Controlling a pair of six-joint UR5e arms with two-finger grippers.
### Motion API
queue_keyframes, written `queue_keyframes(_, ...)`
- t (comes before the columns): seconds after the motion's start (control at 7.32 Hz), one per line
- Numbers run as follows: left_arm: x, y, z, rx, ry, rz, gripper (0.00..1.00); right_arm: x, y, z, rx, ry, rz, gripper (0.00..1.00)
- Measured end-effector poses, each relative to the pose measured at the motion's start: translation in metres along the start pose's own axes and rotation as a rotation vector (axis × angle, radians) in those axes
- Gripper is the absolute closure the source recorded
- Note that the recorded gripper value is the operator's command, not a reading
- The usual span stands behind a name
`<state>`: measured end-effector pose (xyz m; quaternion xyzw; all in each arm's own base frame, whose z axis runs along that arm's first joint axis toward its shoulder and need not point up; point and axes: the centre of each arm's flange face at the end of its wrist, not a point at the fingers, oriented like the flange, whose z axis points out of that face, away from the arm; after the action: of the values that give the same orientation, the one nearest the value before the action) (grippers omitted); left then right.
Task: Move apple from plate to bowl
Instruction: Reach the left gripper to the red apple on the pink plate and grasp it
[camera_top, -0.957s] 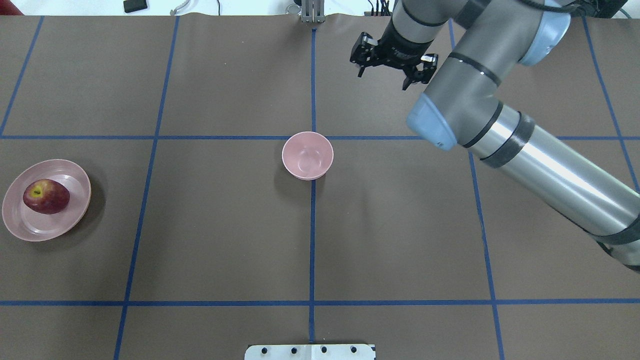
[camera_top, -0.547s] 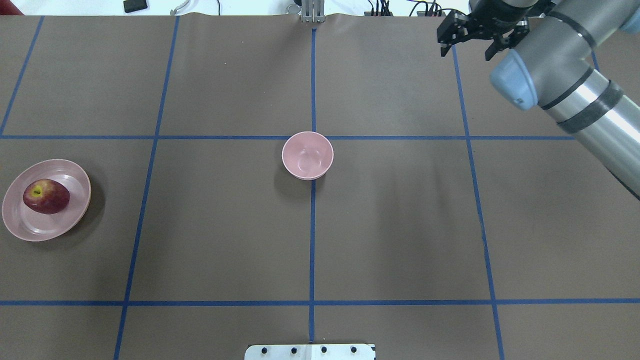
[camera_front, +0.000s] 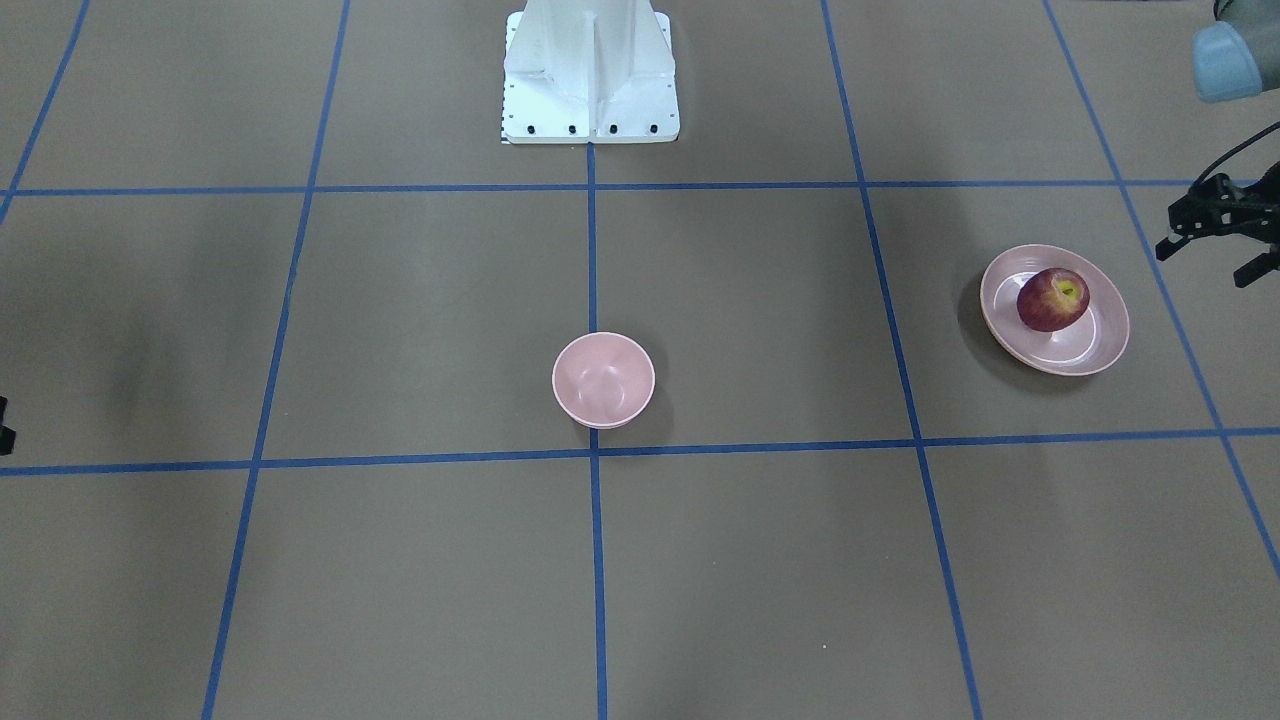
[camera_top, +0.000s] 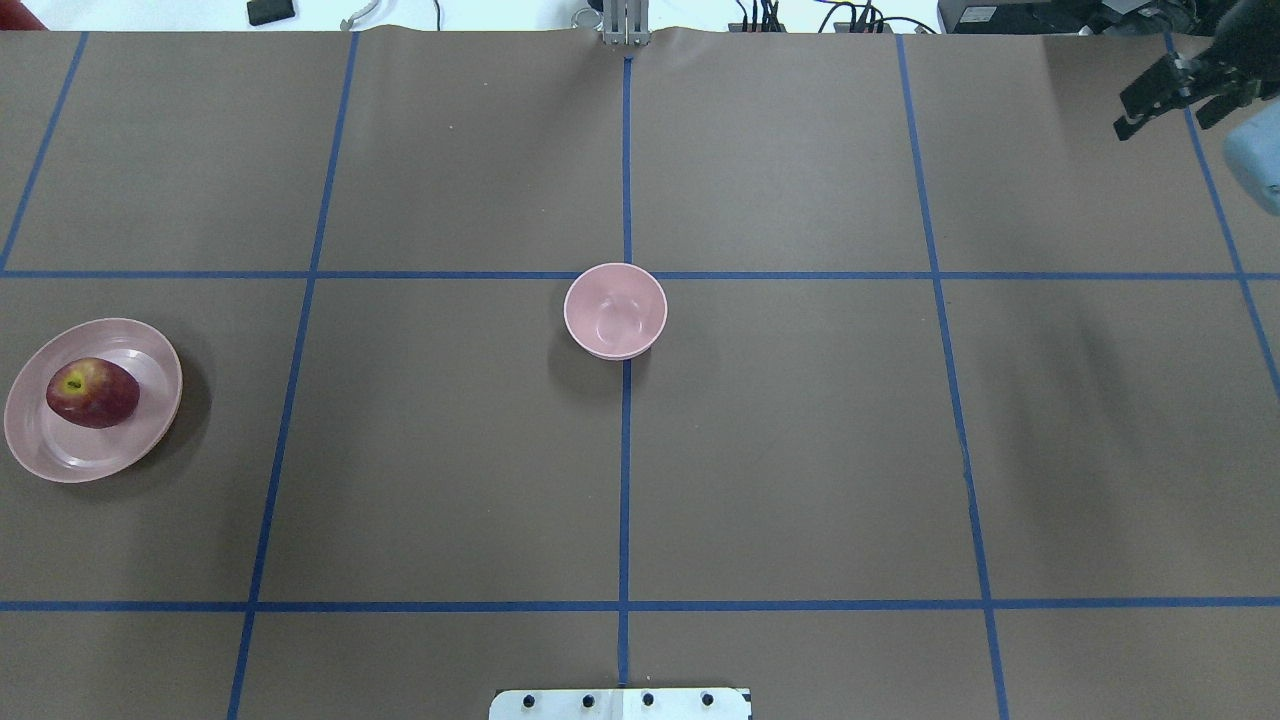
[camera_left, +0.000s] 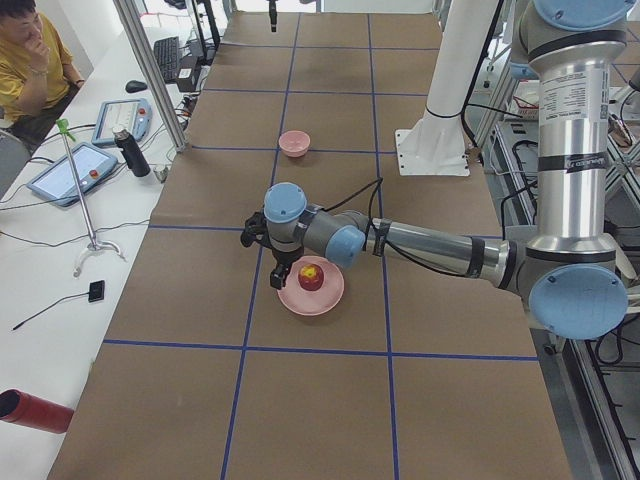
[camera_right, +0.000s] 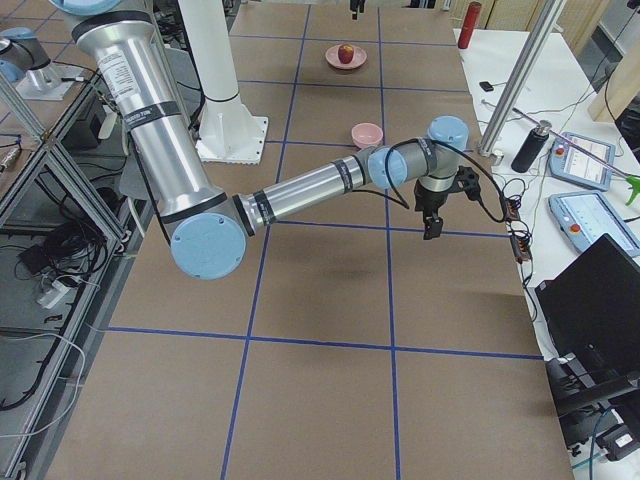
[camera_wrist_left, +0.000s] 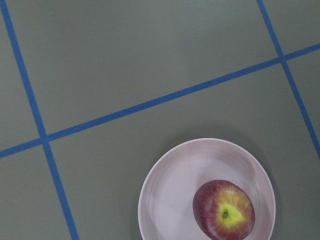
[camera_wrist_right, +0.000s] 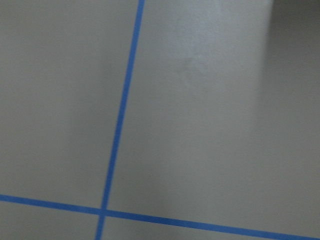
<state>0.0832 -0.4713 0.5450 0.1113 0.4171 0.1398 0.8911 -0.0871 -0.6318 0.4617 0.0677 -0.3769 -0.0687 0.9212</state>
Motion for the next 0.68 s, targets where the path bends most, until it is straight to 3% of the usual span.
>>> queue_keyframes(0.27, 0.034, -0.002, 0.040, -0.014, -0.027, -0.021, 0.00, 0.059, 0.035, 0.004, -0.020, 0.013, -0.022, 0.00)
queue_keyframes(0.68, 0.050, 0.003, 0.092, -0.039, -0.019, -0.005, 0.00, 0.076, 0.051, 0.011, -0.036, 0.018, -0.013, 0.00)
